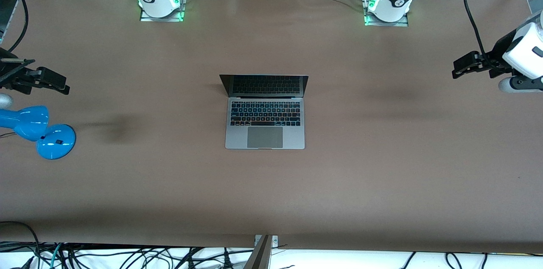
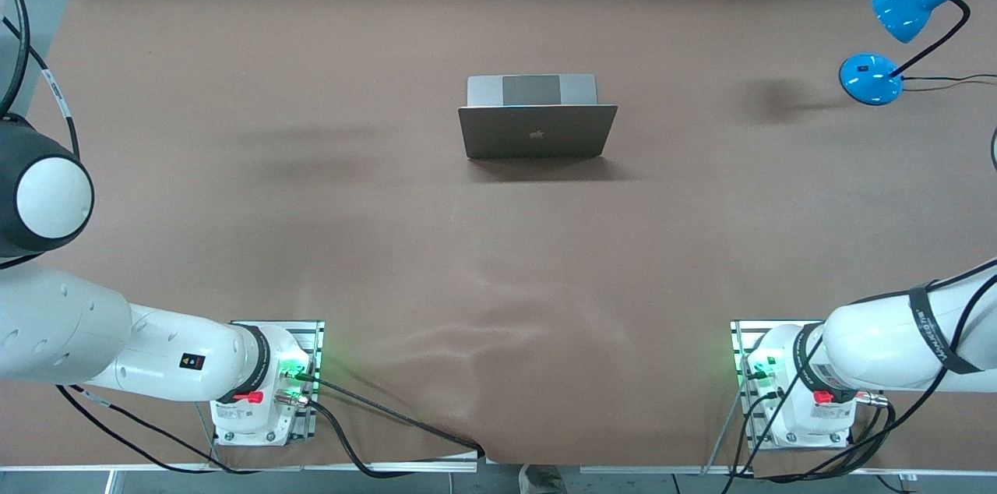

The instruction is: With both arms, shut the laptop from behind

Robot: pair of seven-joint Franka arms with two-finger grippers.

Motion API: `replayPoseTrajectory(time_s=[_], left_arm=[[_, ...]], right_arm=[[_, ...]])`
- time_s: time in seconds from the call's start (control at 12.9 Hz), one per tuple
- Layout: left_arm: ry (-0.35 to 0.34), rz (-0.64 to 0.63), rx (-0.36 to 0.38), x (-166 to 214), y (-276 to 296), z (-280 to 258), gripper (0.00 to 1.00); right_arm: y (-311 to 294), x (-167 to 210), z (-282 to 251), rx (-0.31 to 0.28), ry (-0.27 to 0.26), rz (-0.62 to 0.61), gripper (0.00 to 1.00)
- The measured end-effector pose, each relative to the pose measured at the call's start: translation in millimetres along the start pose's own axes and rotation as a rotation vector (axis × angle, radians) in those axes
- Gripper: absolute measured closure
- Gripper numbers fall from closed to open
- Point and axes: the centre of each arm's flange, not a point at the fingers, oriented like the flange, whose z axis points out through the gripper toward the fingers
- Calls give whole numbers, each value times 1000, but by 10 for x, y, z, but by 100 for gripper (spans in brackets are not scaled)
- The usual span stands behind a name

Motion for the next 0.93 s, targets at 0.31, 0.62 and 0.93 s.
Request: replayPoseTrajectory(time_s=[0.31,0.62,0.93], left_arm=[[5,7,1,33,28,28,0],[7,50,0,32,-27,18,0],[0,58,0,30,-43,41,0]], right_arm=[[0,0,0,0,0,-1,0],[0,0,2,0,-1,-1,0],[0,0,3,0,-1,-1,0]])
